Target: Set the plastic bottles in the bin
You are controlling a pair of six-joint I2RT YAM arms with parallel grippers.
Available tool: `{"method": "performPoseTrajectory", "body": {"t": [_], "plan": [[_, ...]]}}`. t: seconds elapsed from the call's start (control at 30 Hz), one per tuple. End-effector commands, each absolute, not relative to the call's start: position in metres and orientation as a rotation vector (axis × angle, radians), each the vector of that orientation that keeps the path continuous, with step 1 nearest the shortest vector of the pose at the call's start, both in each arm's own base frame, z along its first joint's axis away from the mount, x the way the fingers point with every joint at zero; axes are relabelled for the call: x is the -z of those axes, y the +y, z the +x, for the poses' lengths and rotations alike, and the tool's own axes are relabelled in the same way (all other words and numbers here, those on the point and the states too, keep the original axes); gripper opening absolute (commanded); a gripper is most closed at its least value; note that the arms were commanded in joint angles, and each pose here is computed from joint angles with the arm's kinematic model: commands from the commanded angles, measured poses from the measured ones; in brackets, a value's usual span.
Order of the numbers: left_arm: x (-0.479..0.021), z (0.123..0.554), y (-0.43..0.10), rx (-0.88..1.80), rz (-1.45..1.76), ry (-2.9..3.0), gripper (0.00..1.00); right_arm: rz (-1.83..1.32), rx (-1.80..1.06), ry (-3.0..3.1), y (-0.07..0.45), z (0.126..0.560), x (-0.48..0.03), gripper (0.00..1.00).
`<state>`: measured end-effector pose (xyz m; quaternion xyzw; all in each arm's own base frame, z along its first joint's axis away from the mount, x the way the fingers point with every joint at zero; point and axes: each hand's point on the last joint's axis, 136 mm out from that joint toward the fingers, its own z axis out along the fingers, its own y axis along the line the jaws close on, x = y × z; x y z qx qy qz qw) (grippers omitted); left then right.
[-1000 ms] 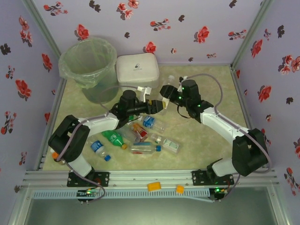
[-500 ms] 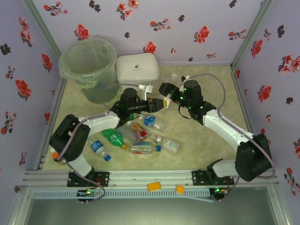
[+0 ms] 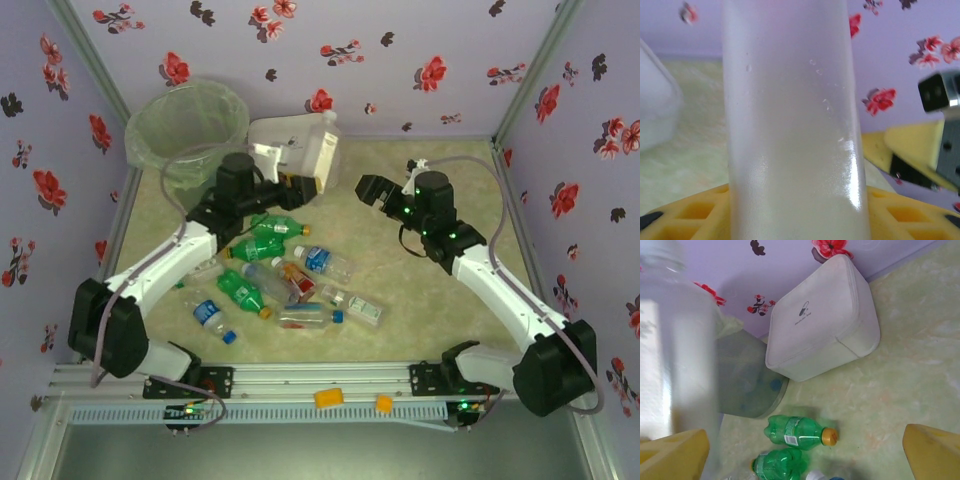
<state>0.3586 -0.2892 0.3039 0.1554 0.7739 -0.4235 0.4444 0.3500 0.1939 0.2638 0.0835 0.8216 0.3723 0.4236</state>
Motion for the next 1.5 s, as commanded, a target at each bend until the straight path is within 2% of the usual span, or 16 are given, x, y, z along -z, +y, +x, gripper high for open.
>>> {"method": "performPoseTrajectory", "body": {"t": [0.0, 0.23, 0.4, 0.57, 0.83, 0.9, 1.1, 1.23, 1.3, 1.47], "plan": [[-0.336, 0.374, -0.248, 0.837, 0.398, 1.902, 0.31, 0.173, -0.873, 2.124, 0.189, 0.342, -0.239, 1.00], [-0.396, 0.415, -0.146, 0.486, 0.230, 1.855, 0.29, 0.173, -0.850, 2.247, 0.190, 0.332, -0.192, 1.00], [-0.420, 0.441, -0.086, 0.384, 0.074, 1.826, 0.25, 0.173, -0.862, 2.305, 0.193, 0.328, -0.171, 1.00], [-0.404, 0.458, -0.046, 0.291, -0.048, 1.885, 0.25, 0.179, -0.847, 2.328, 0.192, 0.326, -0.164, 1.00], [-0.356, 0.478, -0.030, 0.200, -0.088, 2.027, 0.26, 0.181, -0.865, 2.338, 0.192, 0.317, -0.159, 0.99], [-0.345, 0.480, -0.025, 0.165, -0.098, 2.060, 0.33, 0.167, -0.860, 2.346, 0.192, 0.314, -0.159, 1.00], [-0.336, 0.481, -0.016, 0.115, -0.143, 2.085, 0.79, 0.137, -0.846, 2.372, 0.193, 0.308, -0.156, 1.00], [-0.347, 0.476, -0.020, 0.151, -0.151, 2.058, 0.96, 0.106, -0.825, 2.388, 0.196, 0.305, -0.153, 1.00], [-0.353, 0.471, -0.024, 0.166, -0.145, 2.041, 1.00, 0.084, -0.780, 2.414, 0.196, 0.304, -0.149, 1.00], [-0.374, 0.453, -0.040, 0.207, -0.100, 1.987, 1.00, -0.037, -0.726, 2.454, 0.205, 0.300, -0.142, 1.00]]}}
